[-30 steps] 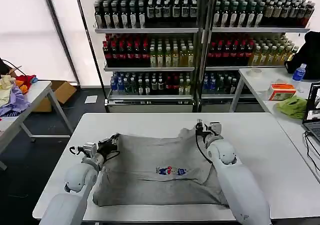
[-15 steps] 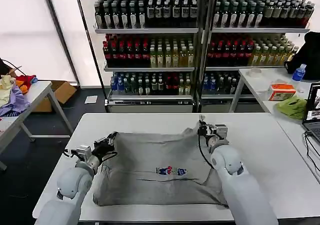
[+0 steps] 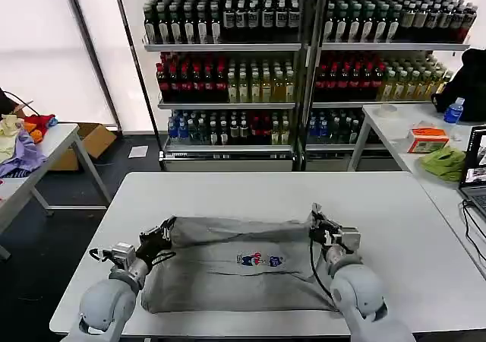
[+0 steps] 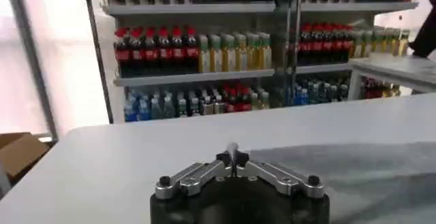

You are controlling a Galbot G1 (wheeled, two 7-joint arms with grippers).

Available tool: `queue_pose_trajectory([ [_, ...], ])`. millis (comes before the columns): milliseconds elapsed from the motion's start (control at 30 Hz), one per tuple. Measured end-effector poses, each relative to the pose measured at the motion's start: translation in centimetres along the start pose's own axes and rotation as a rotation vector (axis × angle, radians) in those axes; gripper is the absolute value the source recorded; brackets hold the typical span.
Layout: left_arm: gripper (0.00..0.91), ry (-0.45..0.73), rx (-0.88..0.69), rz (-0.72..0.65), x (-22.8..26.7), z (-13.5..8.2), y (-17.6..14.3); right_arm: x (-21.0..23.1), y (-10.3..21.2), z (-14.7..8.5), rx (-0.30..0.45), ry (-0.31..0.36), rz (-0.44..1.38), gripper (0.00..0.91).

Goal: Fold and organize the clothes.

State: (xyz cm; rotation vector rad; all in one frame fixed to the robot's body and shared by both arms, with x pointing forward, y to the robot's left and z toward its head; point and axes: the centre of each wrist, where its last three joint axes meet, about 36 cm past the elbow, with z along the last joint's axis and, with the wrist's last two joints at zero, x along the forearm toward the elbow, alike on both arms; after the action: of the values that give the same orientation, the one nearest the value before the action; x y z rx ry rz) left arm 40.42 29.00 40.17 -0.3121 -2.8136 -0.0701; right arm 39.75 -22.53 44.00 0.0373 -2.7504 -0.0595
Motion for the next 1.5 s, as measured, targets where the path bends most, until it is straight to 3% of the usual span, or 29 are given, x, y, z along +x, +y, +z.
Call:
queue_pose_trajectory([
  [433,0.000,0.049,-0.020,0.001,2.7,2.6,-1.2,5.4,-0.7,3.9,0.001,0.067,0.043,0.000],
  [933,0.010,0.064,-0.058,0.006,2.8,4.0,-1.8,5.6,0.6,6.7,0.018,0.117,0.049,0.000],
  [1000,0.907,0.059,-0.066,0.003,2.7,3.9,-1.7,5.4,0.7,7.0,0.020,0.121,0.053,0.000],
  [1067,0.907,0.054,-0.074,-0.003,2.7,3.8,-1.5,5.2,0.7,7.1,0.019,0.123,0.058,0.101],
  [1100,0.907,0.051,-0.079,-0.008,2.7,3.7,-1.4,5.2,0.7,7.2,0.019,0.123,0.061,0.272],
  [1167,0.907,0.047,-0.087,-0.017,2.7,3.6,-1.4,5.2,0.7,7.2,0.021,0.124,0.064,0.524],
  [1200,0.907,0.045,-0.090,-0.021,2.7,3.5,-1.4,5.2,0.6,7.3,0.022,0.124,0.066,0.806],
  [1433,0.907,0.039,-0.110,-0.030,3.3,2.7,-1.7,5.4,0.2,6.9,0.040,0.126,0.073,0.877],
  [1500,0.826,0.048,-0.115,-0.040,3.5,2.6,-1.7,5.4,0.0,6.8,0.045,0.126,0.075,0.897],
])
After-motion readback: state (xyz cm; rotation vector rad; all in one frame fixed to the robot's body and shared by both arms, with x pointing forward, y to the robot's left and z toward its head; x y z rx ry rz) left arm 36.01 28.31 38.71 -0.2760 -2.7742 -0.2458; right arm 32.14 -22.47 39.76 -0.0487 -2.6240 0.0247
